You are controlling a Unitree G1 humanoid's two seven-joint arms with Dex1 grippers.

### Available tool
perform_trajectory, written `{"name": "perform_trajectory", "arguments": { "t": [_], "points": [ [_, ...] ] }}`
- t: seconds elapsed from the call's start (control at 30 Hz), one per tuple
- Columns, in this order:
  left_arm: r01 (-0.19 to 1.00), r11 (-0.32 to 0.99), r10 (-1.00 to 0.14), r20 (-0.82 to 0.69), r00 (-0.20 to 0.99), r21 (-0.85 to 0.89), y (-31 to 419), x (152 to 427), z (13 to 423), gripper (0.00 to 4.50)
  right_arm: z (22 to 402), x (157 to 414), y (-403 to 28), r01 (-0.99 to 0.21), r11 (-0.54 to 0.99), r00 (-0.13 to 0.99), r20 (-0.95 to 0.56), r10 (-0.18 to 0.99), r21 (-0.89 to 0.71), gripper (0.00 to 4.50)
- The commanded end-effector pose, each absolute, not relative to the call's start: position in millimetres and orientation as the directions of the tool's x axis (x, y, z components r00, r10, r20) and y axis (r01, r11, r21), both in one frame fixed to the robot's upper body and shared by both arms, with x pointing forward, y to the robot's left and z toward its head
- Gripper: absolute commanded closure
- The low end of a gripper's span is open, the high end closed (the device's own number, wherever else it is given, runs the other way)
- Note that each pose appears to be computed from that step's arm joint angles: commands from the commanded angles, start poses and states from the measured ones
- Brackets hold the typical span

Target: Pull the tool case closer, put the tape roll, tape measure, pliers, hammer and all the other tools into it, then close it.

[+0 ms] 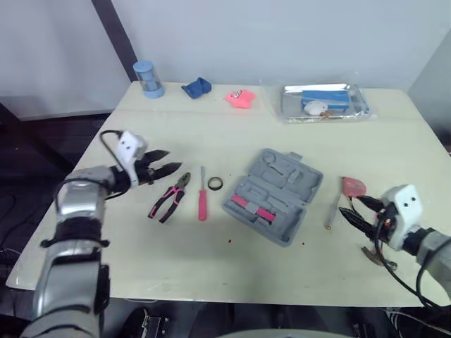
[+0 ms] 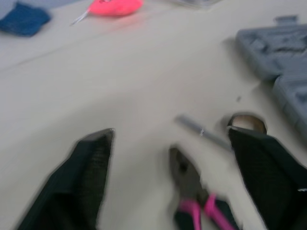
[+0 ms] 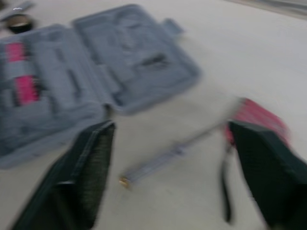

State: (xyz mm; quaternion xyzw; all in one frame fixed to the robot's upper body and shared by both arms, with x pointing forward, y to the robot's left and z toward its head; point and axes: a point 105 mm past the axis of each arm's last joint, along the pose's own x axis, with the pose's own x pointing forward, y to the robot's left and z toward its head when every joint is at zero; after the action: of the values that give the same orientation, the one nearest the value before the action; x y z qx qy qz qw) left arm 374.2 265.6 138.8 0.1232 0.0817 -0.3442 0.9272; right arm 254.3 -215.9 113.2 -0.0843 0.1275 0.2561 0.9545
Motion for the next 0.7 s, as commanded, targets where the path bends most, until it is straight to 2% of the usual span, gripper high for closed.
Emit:
{"name": "perform_trajectory", "arguments": {
  "t": [0.03,0.07,0.1,0.23,0.4,0.7],
  "points": [
    [0.741,0.647,-0.691,-0.271,0.670,0.181,235.5,390.3,135.3,2.15,110.8,262.2,-207.9,-0.522,0.844,0.824,-0.327,0.462,-0.125,2.15],
    [0.758,0.626,-0.707,-0.279,0.650,0.183,224.9,395.0,134.3,2.59,108.2,265.4,-206.0,-0.522,0.843,0.822,-0.340,0.457,-0.130,2.59],
    [0.775,0.605,-0.720,-0.289,0.631,0.185,215.1,398.6,132.7,3.24,105.4,267.7,-204.2,-0.524,0.841,0.818,-0.353,0.453,-0.136,3.24],
    [0.818,0.547,-0.753,-0.322,0.574,0.177,176.9,411.9,124.0,4.34,91.5,279.1,-191.8,-0.546,0.822,0.794,-0.416,0.444,-0.164,4.33],
    [0.821,0.542,-0.748,-0.344,0.568,0.178,143.1,422.7,116.0,4.34,75.8,290.5,-178.5,-0.569,0.799,0.768,-0.473,0.431,-0.196,4.33],
    [0.786,0.592,-0.687,-0.398,0.608,0.179,123.3,429.8,97.2,4.34,63.2,294.9,-166.5,-0.588,0.771,0.749,-0.524,0.406,-0.242,4.33]
  ]
}}
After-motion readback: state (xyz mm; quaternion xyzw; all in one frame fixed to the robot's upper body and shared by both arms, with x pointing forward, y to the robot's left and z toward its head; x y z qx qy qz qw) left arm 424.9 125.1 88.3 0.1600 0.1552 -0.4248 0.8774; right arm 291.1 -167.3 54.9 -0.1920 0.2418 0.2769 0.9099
